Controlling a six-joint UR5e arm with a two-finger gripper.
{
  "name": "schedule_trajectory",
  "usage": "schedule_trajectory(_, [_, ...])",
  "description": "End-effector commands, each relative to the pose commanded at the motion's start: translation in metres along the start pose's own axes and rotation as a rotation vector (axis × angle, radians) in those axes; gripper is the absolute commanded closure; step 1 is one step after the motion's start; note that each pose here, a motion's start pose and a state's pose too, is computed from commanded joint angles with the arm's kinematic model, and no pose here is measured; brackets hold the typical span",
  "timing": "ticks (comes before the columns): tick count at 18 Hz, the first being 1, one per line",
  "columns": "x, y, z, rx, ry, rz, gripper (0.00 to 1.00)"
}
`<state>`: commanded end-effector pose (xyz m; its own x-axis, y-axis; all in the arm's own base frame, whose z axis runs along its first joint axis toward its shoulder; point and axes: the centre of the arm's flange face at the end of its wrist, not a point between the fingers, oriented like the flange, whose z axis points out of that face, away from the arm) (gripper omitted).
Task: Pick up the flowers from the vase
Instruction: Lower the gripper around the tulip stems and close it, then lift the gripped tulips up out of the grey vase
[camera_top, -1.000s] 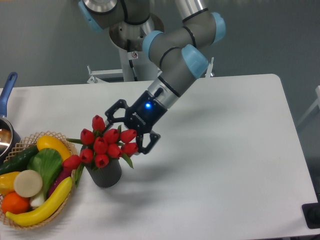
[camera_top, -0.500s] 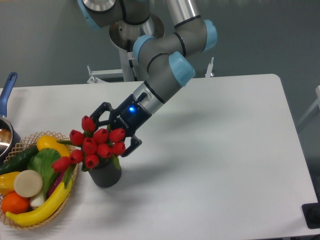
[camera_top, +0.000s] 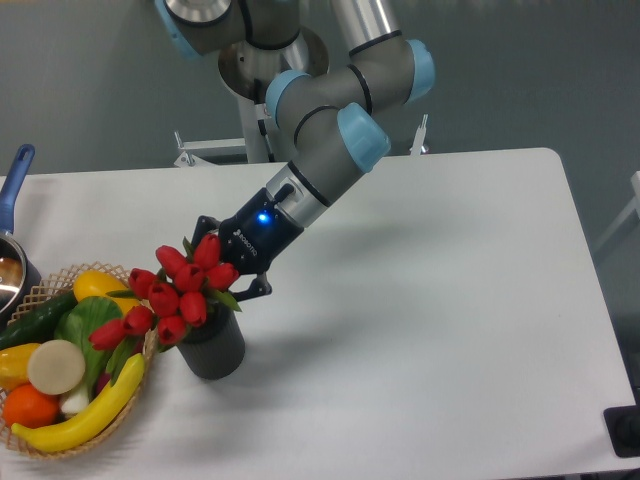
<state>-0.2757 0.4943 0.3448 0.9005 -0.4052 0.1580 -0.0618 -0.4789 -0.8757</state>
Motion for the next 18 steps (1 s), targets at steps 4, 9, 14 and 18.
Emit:
schedule_trajectory(4, [0.013,-0.045,-0.023,0.074,-0.006,-0.020,1.00])
schedule_trajectory(9, [0.020,-0.103,-0.056,0.122,-0.048,-0.048,1.00])
schedule_trajectory(14, [0.007,-0.135,-0.093,0.155,-0.110,-0.076,1.00])
schedule_trajectory(18, [0.006,-0.146,-0.114,0.181,-0.132,-0.082,1.00])
